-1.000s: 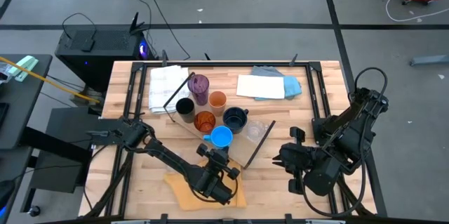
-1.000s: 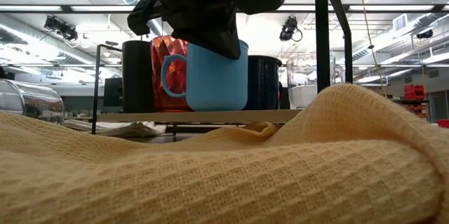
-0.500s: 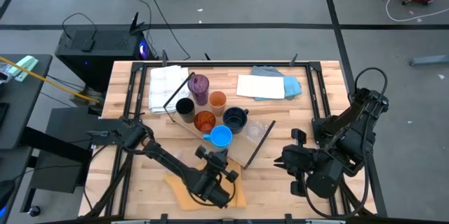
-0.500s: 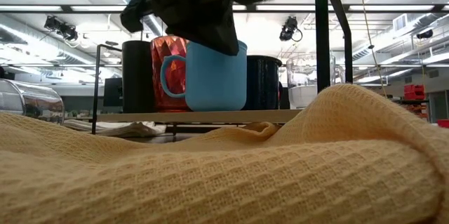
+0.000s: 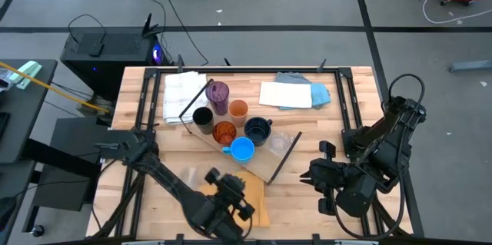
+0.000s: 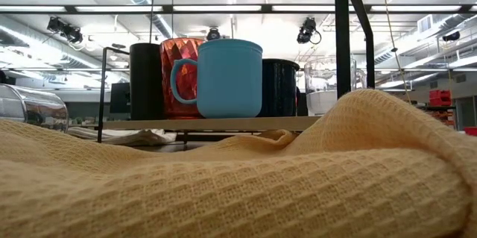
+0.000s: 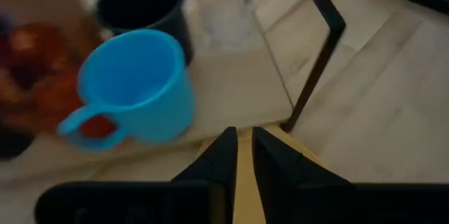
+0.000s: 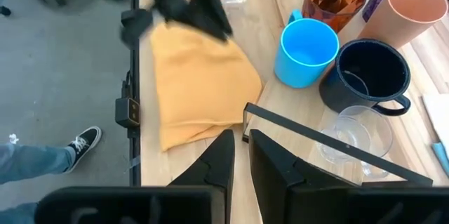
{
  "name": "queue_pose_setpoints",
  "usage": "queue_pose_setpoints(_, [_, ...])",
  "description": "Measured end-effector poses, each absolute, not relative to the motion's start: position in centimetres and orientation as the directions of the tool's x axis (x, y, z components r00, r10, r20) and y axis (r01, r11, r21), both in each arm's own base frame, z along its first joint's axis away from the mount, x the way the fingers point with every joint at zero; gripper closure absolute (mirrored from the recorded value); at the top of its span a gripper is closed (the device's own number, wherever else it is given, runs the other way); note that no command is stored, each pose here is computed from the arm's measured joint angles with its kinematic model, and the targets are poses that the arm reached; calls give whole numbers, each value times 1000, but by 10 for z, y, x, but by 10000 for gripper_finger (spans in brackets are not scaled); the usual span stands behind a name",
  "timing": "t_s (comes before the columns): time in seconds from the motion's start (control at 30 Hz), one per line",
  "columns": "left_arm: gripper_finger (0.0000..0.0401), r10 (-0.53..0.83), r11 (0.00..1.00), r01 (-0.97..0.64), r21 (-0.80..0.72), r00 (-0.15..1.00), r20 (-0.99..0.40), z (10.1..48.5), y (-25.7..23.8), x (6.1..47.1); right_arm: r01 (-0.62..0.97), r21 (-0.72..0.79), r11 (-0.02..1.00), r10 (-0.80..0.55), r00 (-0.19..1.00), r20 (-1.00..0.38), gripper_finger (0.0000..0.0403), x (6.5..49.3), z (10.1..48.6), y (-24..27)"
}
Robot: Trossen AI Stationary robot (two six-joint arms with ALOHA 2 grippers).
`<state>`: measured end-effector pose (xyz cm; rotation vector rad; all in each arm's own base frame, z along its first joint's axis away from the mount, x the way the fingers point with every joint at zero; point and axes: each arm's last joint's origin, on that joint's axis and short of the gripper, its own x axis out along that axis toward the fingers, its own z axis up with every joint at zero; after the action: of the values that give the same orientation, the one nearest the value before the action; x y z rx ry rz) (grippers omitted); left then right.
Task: Stack small to large cups/mugs on shelf
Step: Put the transparent mug on the shelf
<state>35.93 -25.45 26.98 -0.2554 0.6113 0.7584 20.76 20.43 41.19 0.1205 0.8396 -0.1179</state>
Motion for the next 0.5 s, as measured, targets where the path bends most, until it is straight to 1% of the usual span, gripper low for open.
queue_pose_setpoints(0.07, [340,548,669,-742,-30,521,-654,301,-249,349,151,56,987,-60,666,-744,352,208,412,204])
queue_pose_setpoints(0.1, [335,533,641,-764,-79,517,-670,318,-247,344,152,54,987,-62,667,-742,352,208,412,204])
queue_pose_setpoints(0.13, [330,502,642,-756,-127,541,-675,330,-245,342,153,53,987,-63,668,-741,352,208,412,204])
queue_pose_setpoints(0.2, [317,432,677,-711,-190,593,-680,356,-240,329,152,53,987,-64,668,-741,352,208,412,204])
queue_pose_setpoints(0.27, [301,363,640,-726,-252,575,-733,375,-228,315,151,53,987,-63,669,-741,352,208,412,204])
queue_pose_setpoints(0.3, [291,332,618,-735,-278,564,-756,382,-226,306,149,55,987,-60,670,-740,352,207,412,205])
queue_pose_setpoints(0.37, [273,271,608,-730,-311,559,-783,391,-224,296,147,52,988,-60,668,-741,352,207,412,205])
queue_pose_setpoints(0.5, [238,142,541,-751,-380,526,-838,399,-230,281,146,49,988,-62,666,-743,352,207,410,206])
